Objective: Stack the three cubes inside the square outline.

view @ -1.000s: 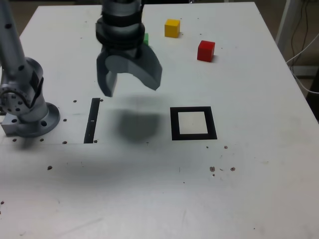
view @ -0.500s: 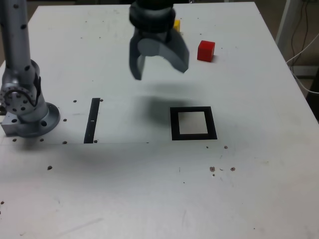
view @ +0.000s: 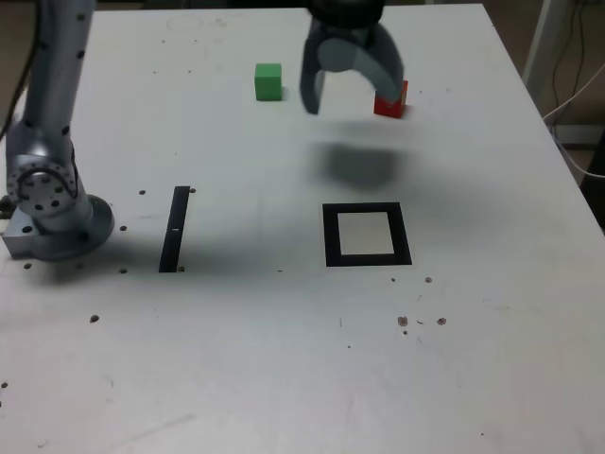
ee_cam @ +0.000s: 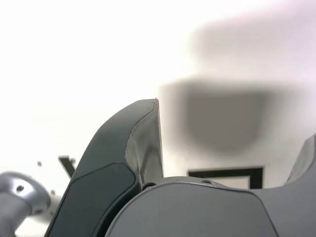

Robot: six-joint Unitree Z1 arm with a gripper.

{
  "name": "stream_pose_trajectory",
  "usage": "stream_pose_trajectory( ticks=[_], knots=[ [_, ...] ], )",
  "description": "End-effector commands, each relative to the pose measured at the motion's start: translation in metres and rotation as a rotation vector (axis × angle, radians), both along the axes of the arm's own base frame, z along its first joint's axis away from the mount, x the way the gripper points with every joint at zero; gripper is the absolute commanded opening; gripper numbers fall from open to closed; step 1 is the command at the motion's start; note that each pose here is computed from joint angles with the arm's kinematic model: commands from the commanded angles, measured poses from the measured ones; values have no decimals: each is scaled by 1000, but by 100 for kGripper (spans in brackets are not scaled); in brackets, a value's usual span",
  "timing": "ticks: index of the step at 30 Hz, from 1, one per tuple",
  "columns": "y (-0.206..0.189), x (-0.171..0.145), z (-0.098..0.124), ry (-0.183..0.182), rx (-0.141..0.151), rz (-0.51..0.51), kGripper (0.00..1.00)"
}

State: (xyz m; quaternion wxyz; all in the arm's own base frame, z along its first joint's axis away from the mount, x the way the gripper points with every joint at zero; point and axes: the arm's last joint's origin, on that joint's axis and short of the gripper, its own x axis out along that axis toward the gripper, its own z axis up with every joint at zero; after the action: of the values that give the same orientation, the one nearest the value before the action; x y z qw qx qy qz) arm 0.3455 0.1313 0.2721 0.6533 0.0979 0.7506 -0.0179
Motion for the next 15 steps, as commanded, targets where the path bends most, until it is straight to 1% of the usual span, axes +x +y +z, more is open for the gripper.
stream_pose_trajectory(
  ticks=[1, 6, 11, 15],
  knots=[
    [15, 10, -2, 9, -1, -18, 100],
    [43, 27, -2, 7, 6, -52, 100],
    [60, 42, -4, 3, 10, -81, 100],
    [70, 51, -11, 13, 10, -96, 100]
  ],
)
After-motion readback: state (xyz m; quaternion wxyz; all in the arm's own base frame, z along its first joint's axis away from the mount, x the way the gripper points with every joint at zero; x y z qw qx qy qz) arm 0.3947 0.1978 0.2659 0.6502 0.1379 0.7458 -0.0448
